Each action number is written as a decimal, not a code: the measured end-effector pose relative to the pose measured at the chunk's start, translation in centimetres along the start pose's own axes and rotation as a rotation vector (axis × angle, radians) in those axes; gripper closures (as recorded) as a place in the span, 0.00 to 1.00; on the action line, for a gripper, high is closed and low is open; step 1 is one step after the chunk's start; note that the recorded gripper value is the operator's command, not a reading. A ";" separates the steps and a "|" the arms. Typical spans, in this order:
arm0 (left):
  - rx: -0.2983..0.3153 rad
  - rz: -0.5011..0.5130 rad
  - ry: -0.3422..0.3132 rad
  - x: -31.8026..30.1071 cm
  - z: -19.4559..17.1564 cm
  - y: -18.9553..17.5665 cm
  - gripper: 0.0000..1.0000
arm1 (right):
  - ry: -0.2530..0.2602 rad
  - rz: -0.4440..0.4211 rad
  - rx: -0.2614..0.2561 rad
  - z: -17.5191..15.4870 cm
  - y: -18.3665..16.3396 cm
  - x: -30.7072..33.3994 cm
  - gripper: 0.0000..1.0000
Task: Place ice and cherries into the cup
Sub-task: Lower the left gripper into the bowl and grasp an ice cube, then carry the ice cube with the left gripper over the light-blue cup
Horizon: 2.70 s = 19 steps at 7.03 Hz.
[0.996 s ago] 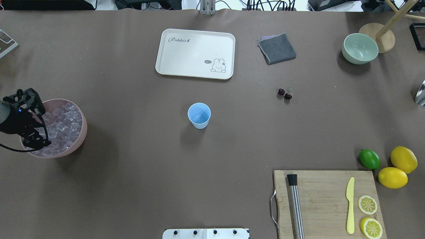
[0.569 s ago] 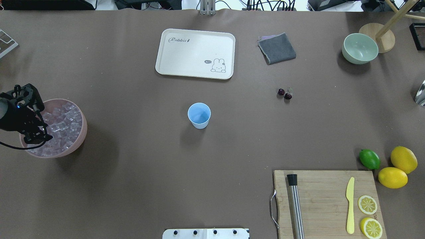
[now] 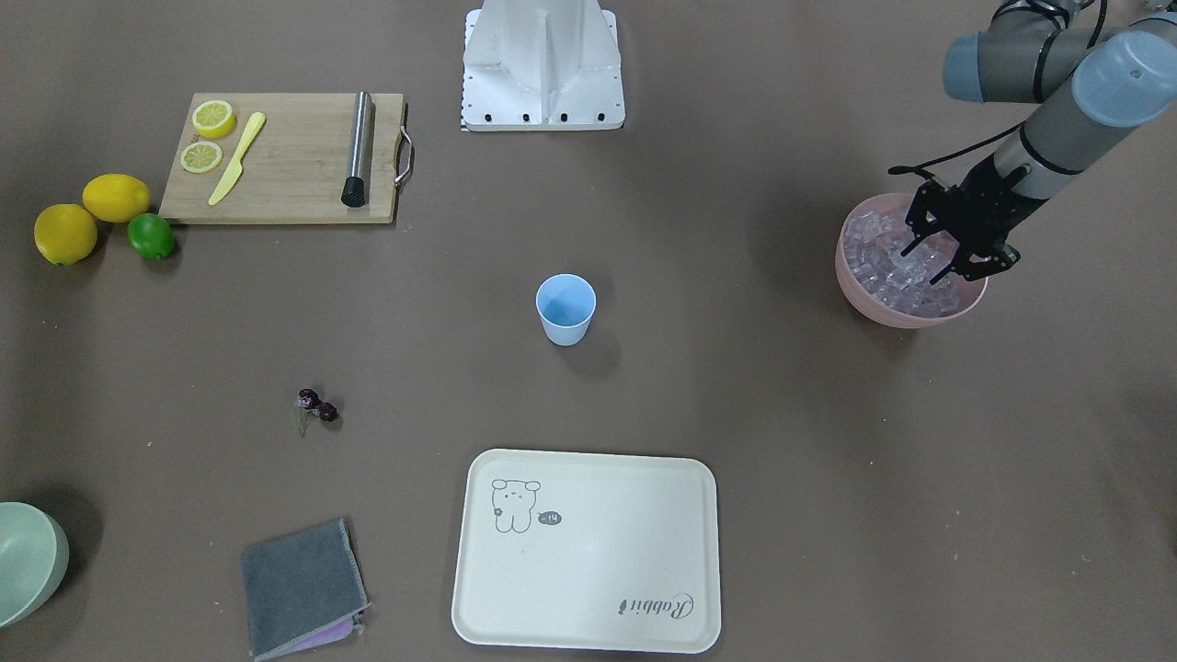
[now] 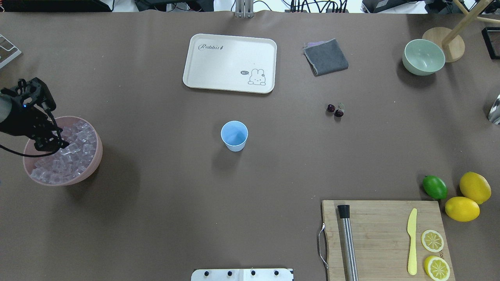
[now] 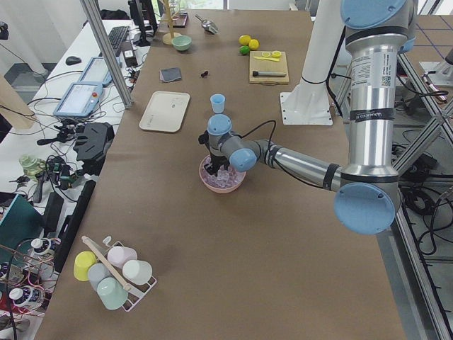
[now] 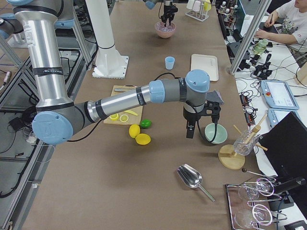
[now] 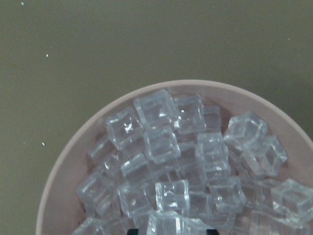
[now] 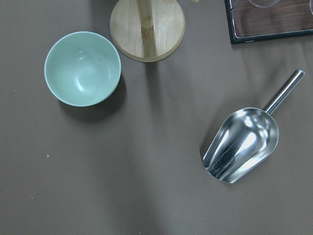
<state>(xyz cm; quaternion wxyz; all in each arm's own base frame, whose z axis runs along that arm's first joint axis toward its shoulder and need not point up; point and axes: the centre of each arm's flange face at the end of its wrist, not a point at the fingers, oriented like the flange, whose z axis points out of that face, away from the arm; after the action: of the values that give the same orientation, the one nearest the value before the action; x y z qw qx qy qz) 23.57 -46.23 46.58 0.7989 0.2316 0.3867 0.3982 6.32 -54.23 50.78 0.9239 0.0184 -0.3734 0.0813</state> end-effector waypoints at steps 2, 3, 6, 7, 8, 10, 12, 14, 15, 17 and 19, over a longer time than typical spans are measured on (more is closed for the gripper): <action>0.059 -0.030 -0.029 -2.0 -4.0 -6.2 1.00 | 0.001 0.007 -0.007 0.3 0.0 0.3 0.00; 0.081 -0.061 -0.041 -2.3 -6.1 -9.9 1.00 | 0.001 0.008 -0.010 0.5 0.0 0.4 0.00; 0.167 -0.157 -0.027 0.1 -9.7 -20.4 1.00 | 0.003 0.021 -0.028 1.4 -0.1 1.0 0.00; 0.184 -0.173 -0.005 1.8 -9.8 -23.0 1.00 | 0.003 0.024 -0.032 1.6 0.0 1.1 0.00; 0.200 -0.187 0.028 4.5 -9.2 -25.3 1.00 | 0.003 0.027 -0.035 1.7 0.1 1.3 0.00; 0.240 -0.183 0.075 10.4 -6.4 -28.2 1.00 | 0.005 0.032 -0.041 2.0 0.6 1.7 0.00; 0.264 -0.147 0.059 15.3 -2.7 -30.8 1.00 | 0.010 0.040 -0.047 2.3 0.9 2.1 0.00; 0.275 -0.120 0.047 18.1 -0.6 -34.3 1.00 | 0.015 0.051 -0.057 2.8 1.6 2.8 0.00; 0.287 -0.109 0.051 18.4 0.5 -36.1 1.00 | 0.015 0.055 -0.062 3.0 1.9 3.1 0.00; 0.307 -0.077 0.069 19.6 3.3 -37.7 1.00 | 0.017 0.069 -0.077 3.8 2.5 3.9 0.00; 0.311 -0.055 0.057 22.2 5.6 -37.4 1.00 | 0.015 0.076 -0.082 4.0 2.9 4.2 0.00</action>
<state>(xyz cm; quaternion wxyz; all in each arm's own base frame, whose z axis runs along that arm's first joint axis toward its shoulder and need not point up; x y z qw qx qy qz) 53.69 -50.03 14.90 0.7528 0.3303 0.4723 0.3180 6.11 -51.16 56.49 0.9229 -0.0343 -0.3699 0.1009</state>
